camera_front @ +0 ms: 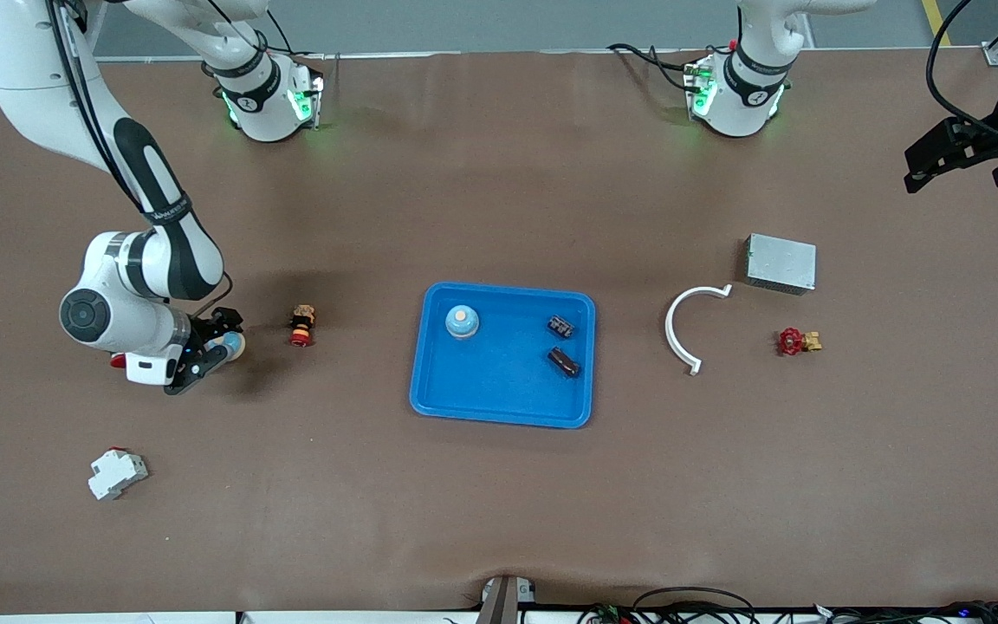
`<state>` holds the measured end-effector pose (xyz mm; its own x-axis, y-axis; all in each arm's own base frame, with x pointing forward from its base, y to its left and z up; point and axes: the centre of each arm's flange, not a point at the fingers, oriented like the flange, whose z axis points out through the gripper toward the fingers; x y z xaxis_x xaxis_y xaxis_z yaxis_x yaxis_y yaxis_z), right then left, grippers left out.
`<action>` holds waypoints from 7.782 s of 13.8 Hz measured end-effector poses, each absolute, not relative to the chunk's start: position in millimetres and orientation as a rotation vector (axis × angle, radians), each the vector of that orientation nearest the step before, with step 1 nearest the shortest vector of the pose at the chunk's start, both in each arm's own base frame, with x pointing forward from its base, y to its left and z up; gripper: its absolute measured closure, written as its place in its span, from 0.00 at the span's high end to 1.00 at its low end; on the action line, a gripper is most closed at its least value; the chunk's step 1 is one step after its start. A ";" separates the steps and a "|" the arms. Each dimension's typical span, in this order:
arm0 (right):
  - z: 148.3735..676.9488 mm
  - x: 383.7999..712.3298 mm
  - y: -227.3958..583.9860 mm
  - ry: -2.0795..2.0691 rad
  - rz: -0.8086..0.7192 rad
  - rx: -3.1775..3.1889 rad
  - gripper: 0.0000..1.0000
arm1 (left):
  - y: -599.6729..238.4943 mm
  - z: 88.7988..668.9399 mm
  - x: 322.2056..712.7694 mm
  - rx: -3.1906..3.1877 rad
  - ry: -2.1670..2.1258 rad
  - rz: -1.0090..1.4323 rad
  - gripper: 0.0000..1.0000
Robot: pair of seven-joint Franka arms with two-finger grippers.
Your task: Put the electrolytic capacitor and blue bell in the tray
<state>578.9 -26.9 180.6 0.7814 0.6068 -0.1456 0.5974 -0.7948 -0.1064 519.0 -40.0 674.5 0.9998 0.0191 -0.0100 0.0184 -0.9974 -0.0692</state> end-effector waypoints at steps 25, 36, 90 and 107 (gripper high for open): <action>190.0 576.6 -5.3 -0.873 0.394 -2.915 0.67 | -43.2 674.6 519.8 -3.100 -0.027 0.010 1.00; 335.9 576.2 234.1 -0.231 0.383 -3.149 0.67 | -41.7 674.5 519.9 -3.100 -0.030 0.010 1.00; 346.1 583.4 407.4 0.302 0.310 -3.051 1.00 | -31.0 686.8 515.0 -3.103 -0.065 -0.018 1.00; 515.1 524.3 212.4 0.148 0.406 -3.052 1.00 | -26.1 687.0 508.8 -3.100 -0.082 0.031 1.00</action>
